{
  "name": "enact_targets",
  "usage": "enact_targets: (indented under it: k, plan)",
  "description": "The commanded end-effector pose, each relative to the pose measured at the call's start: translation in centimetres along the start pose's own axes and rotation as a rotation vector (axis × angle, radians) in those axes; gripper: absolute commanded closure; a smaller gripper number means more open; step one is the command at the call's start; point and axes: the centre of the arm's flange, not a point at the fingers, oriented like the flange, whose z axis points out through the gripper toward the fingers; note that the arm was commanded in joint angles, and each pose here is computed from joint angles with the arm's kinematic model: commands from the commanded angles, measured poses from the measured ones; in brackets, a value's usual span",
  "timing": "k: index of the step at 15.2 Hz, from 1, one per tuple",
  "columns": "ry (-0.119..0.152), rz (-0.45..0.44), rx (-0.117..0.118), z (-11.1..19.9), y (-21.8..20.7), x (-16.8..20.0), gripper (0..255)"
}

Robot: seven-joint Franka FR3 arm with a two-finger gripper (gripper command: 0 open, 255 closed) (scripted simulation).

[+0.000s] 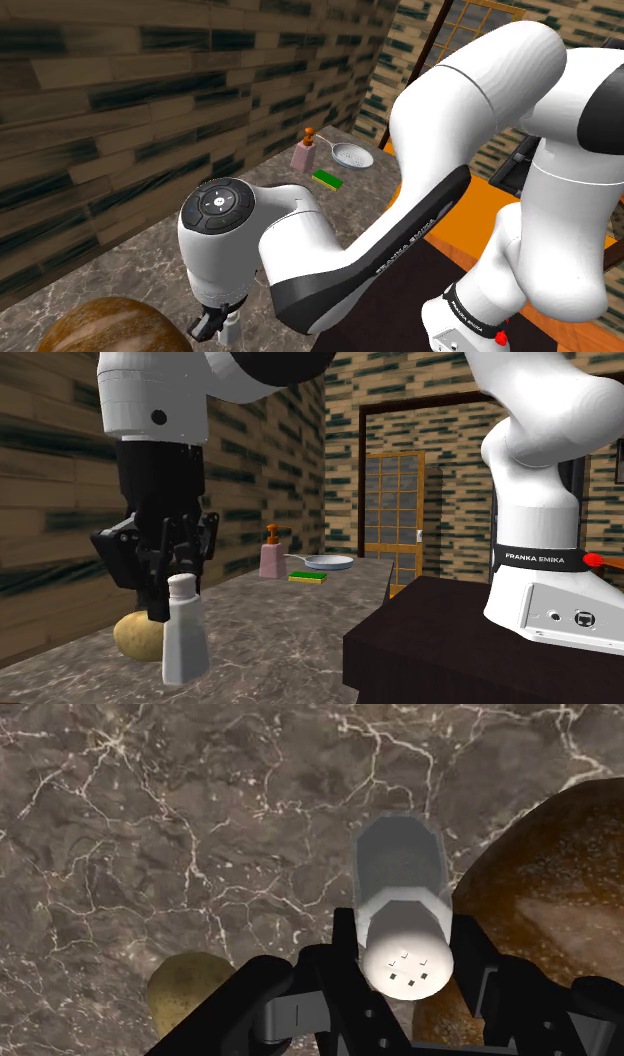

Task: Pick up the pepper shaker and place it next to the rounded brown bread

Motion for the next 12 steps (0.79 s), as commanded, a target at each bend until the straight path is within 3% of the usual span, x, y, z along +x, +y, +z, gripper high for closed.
enact_targets:
  k: [1, 12]
  plan:
    - [0.000, 0.000, 0.000, 1.1, -0.2, -0.2, 255]
    - [0.000, 0.000, 0.000, 6.8, -0.9, -0.4, 255]
